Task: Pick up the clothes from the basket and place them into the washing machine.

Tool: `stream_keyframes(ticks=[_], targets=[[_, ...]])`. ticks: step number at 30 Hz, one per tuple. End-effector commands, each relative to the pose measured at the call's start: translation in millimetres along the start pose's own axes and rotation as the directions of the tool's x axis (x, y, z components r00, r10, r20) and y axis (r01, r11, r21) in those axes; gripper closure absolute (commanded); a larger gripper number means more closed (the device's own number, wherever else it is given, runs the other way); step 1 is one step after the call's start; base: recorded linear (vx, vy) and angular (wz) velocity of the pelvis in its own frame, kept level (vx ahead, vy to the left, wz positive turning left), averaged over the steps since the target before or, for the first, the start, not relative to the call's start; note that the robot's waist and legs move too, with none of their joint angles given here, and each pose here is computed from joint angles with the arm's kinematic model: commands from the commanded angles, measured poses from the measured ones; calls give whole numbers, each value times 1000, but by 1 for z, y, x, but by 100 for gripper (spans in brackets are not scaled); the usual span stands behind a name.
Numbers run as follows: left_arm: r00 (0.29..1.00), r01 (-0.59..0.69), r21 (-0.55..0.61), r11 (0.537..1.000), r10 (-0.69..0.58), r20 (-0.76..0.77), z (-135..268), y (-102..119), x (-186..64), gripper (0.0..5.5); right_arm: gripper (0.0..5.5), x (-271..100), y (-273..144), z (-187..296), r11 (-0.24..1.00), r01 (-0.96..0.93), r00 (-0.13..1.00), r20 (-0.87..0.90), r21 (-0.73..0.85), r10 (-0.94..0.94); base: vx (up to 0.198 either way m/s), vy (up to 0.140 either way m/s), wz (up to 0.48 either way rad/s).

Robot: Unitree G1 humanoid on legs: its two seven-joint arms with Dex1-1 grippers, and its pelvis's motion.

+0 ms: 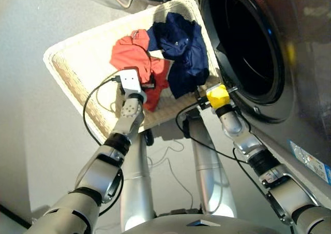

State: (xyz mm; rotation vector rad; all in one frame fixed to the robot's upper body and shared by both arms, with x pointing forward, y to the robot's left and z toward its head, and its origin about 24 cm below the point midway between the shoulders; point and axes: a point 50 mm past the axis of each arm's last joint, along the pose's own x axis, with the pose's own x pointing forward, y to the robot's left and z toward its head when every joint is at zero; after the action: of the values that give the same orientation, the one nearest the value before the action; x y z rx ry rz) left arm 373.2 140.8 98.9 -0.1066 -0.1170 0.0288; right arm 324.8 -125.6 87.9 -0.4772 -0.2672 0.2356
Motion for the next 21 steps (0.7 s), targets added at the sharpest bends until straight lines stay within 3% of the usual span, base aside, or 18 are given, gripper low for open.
stream_keyframes(ticks=[1, 2, 4, 12, 21], targets=[[996, -83, 5, 997, 83, -38, -1, 23, 5, 71, 0, -4, 12, 32, 993, -32, 985, 171, 110, 13, 0, 0, 0], [995, -91, -5, 996, 91, -36, 0, 24, 6, 183, 0, -5, 13, 30, 993, -35, 986, 163, 112, 16, 0, 0, 0], [996, -86, -23, 996, 85, -38, 0, 22, 6, 550, 0, -7, 13, 28, 993, -41, 988, 154, 115, 23, 0, 0, 0], [1000, -13, -110, 994, 10, -29, -12, 6, -10, 550, 0, -12, 14, 7, 995, -71, 995, 70, 62, 67, 0, 0, 0], [978, 184, -223, 957, -201, -54, -40, -13, -58, 550, 0, -36, 25, -43, 968, -226, 965, -159, -110, 207, 39, -9, 115]])
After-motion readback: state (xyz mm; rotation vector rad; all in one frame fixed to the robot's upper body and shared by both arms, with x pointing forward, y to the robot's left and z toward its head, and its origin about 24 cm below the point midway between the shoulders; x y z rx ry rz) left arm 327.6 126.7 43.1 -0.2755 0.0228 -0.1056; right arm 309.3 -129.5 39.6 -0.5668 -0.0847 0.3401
